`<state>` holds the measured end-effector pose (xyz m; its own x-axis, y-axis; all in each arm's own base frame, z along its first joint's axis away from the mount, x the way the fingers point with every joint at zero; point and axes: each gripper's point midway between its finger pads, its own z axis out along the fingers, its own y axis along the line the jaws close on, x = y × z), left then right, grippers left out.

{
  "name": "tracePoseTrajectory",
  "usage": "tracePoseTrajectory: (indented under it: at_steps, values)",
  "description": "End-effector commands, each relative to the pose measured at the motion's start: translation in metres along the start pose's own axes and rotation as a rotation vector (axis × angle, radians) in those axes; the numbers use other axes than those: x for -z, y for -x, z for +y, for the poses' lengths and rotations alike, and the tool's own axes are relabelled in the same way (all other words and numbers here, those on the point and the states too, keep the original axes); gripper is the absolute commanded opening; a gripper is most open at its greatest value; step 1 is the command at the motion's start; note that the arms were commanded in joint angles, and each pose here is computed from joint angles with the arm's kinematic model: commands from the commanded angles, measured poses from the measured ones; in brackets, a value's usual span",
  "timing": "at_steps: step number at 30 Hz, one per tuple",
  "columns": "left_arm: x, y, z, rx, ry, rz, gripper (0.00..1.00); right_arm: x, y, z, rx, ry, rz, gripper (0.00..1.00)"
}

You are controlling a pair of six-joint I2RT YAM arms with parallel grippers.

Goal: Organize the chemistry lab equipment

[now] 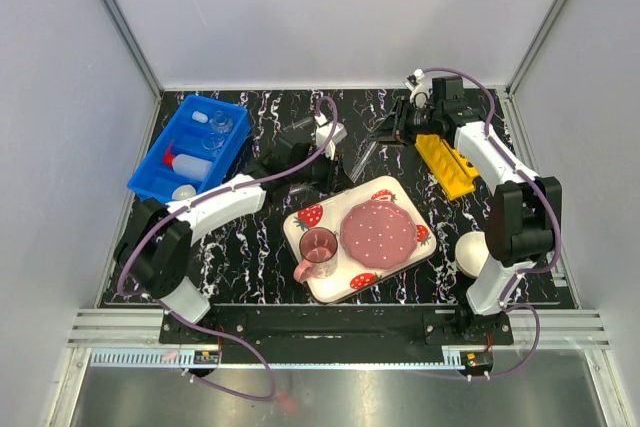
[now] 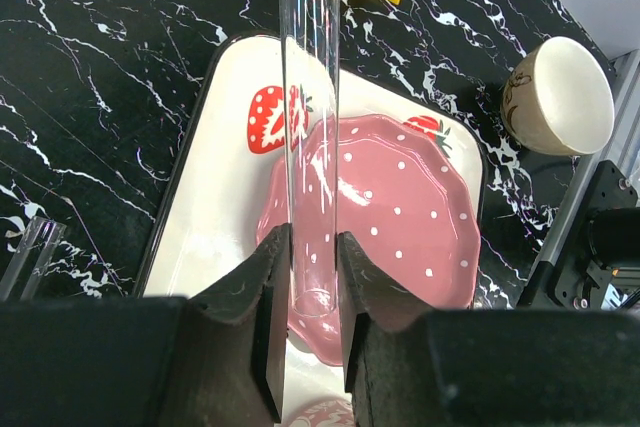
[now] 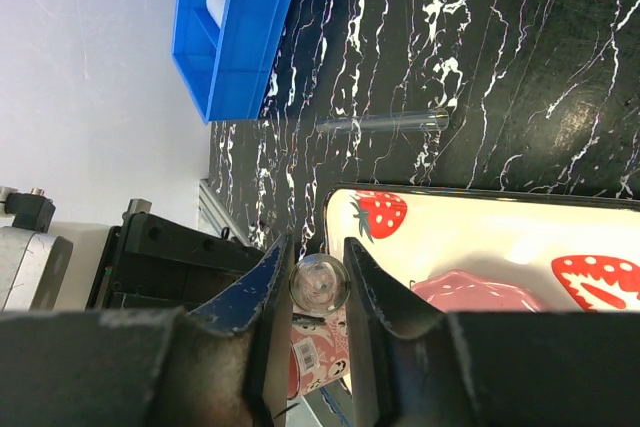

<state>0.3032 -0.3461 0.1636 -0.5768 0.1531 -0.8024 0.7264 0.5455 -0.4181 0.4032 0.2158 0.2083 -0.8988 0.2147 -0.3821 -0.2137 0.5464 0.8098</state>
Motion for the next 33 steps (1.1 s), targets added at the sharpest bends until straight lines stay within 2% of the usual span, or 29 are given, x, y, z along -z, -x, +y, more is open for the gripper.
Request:
tracePoseTrajectory:
  at_steps: [1,2,5,10,14,17,18,20,21,22,23,24,25,26,27,28,30,32,33]
  values:
    - [0.013,0.035,-0.012,-0.039,-0.010,-0.101,0.27,0.010,0.006,0.025,0.076,0.048,-0.039,0.15]
    - [0.014,0.035,-0.011,-0.039,-0.001,-0.102,0.35,0.010,0.006,0.026,0.080,0.048,-0.041,0.14]
    - [0.023,0.044,-0.004,-0.029,0.020,-0.131,0.51,0.014,0.008,0.030,0.107,0.048,-0.057,0.14]
    - [0.049,0.062,0.016,0.018,0.028,-0.200,0.69,0.021,0.011,0.035,0.156,0.035,-0.088,0.13]
    - [0.067,0.072,0.036,0.032,0.050,-0.232,0.77,0.026,0.014,0.039,0.183,0.031,-0.107,0.13]
    - [0.081,0.081,0.075,0.081,0.158,-0.260,0.89,0.030,0.015,0.042,0.207,0.028,-0.120,0.13]
    - [0.093,0.096,0.102,0.103,0.245,-0.297,0.91,0.031,0.015,0.043,0.213,0.028,-0.123,0.13]
    - [0.088,0.086,0.144,0.192,0.332,-0.240,0.90,0.035,0.015,0.047,0.236,0.029,-0.132,0.12]
    - [0.098,0.109,0.165,0.205,0.379,-0.275,0.90,0.037,0.015,0.047,0.243,0.025,-0.136,0.13]
    - [0.085,0.090,0.192,0.267,0.418,-0.205,0.88,0.040,0.014,0.050,0.259,0.026,-0.142,0.12]
    - [0.084,0.092,0.209,0.283,0.460,-0.197,0.88,0.041,0.013,0.049,0.266,0.023,-0.144,0.13]
    - [0.088,0.114,0.222,0.271,0.481,-0.228,0.88,0.043,0.013,0.050,0.274,0.018,-0.149,0.13]
    - [0.074,0.097,0.246,0.298,0.509,-0.173,0.88,0.046,0.013,0.052,0.292,0.017,-0.158,0.12]
    - [0.071,0.099,0.259,0.298,0.539,-0.170,0.88,0.046,0.011,0.050,0.294,0.013,-0.155,0.12]
    - [0.073,0.121,0.268,0.273,0.552,-0.203,0.88,0.047,0.011,0.050,0.304,0.008,-0.159,0.12]
    - [0.061,0.107,0.287,0.288,0.573,-0.163,0.88,0.050,0.010,0.052,0.319,0.005,-0.163,0.12]
    - [0.059,0.127,0.305,0.266,0.604,-0.198,0.88,0.051,0.007,0.051,0.325,0.002,-0.161,0.11]
    - [0.047,0.120,0.332,0.290,0.635,-0.193,0.88,0.053,0.006,0.050,0.332,-0.002,-0.165,0.11]
    - [0.050,0.135,0.339,0.285,0.642,-0.233,0.86,0.053,0.006,0.050,0.335,-0.002,-0.165,0.11]
